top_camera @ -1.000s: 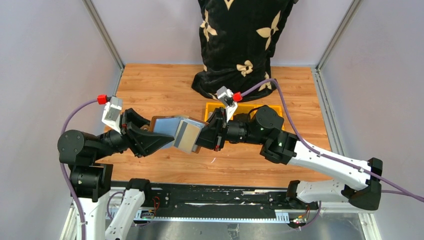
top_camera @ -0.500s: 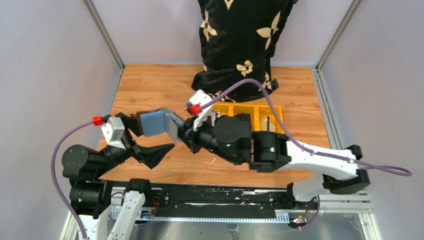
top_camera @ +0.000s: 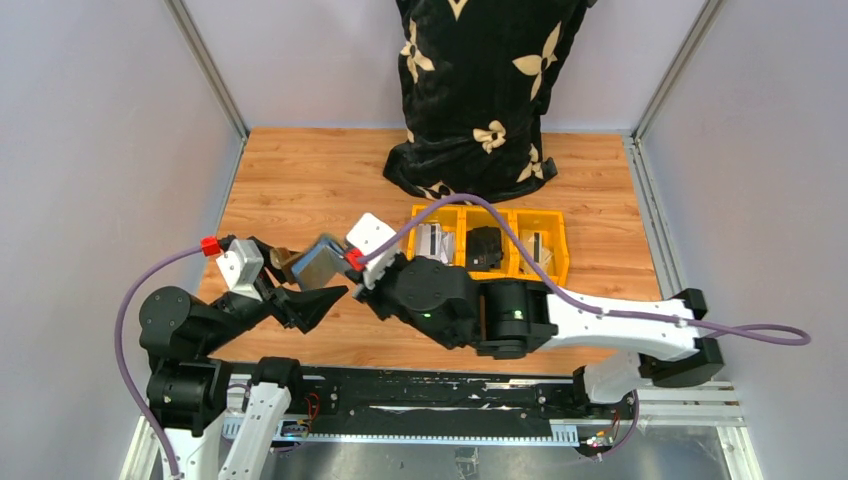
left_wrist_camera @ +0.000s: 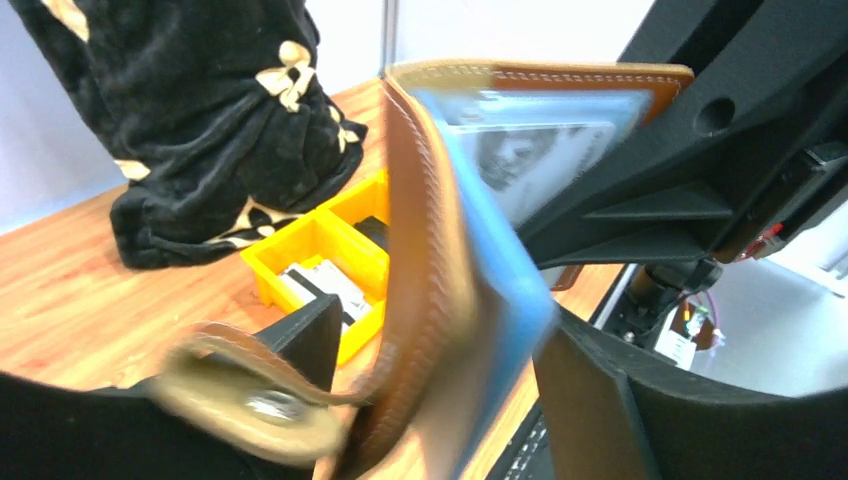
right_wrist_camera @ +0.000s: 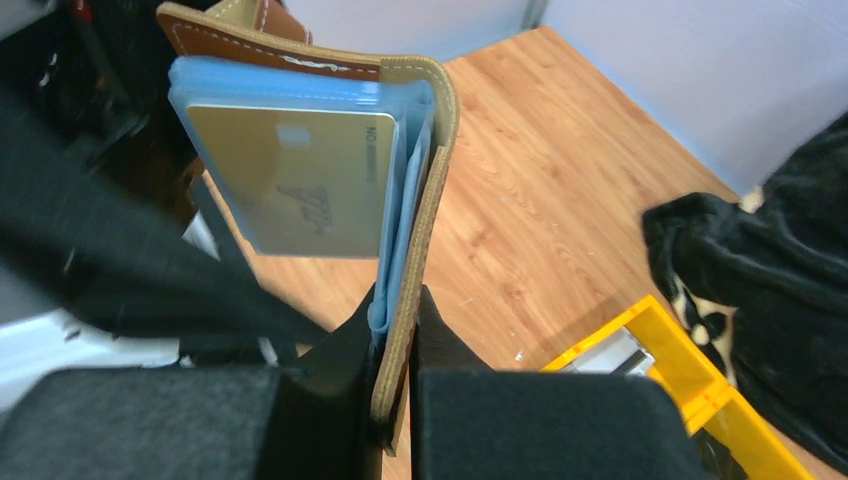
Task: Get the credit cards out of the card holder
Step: Remove the credit card from the card holder.
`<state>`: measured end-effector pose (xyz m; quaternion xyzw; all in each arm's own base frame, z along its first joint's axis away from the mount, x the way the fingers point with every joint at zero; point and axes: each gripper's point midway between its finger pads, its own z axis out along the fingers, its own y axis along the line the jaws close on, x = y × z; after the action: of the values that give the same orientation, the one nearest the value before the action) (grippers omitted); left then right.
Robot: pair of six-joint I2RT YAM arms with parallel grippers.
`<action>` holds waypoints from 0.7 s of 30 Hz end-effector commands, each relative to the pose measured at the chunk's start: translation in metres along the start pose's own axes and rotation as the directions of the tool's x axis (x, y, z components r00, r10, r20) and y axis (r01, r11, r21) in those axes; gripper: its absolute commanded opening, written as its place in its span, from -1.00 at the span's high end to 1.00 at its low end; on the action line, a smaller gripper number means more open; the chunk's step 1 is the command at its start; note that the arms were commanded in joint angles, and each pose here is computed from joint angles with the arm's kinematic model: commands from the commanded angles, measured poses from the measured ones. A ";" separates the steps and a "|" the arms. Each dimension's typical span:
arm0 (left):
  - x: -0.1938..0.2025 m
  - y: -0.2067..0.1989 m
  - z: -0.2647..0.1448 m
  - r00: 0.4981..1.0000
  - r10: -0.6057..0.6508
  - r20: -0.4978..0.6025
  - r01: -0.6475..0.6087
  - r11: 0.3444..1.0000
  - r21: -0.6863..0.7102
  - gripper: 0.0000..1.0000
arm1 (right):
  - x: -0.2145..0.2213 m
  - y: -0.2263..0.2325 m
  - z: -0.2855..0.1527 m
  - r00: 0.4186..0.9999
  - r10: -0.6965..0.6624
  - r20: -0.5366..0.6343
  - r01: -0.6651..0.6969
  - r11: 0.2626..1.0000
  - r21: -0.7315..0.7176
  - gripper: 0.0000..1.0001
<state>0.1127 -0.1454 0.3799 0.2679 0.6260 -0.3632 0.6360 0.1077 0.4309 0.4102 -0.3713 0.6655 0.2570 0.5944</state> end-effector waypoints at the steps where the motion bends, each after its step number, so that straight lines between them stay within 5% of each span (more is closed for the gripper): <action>1: -0.017 -0.012 -0.004 0.996 0.090 0.025 -0.091 0.995 0.038 -0.34 | -0.015 0.017 -0.038 0.992 0.045 0.116 -0.016 0.971 -0.239 1.00; 7: -0.030 -0.047 -0.003 0.999 -0.042 0.004 0.040 0.971 0.234 0.08 | 0.003 0.044 -0.081 0.987 0.098 0.127 -0.020 0.861 -0.508 1.00; 12: -0.052 -0.071 -0.002 0.967 -0.249 -0.054 0.249 0.878 0.409 0.35 | 0.002 0.044 -0.105 0.975 0.161 0.153 -0.039 0.802 -0.596 1.00; 16: -0.058 -0.076 -0.003 0.959 -0.273 -0.080 0.280 0.855 0.437 0.30 | 0.001 0.036 -0.112 0.967 0.198 0.158 -0.058 0.779 -0.624 1.00; 21: -0.060 -0.078 -0.003 0.949 -0.301 -0.095 0.311 0.846 0.434 -0.11 | -0.001 0.023 -0.113 0.955 0.262 0.141 -0.107 0.745 -0.658 1.00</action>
<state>0.0577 -0.1809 0.4357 0.3108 0.5756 -0.5772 0.4888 0.0336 0.3640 0.4255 -0.4459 0.5162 0.5219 0.5122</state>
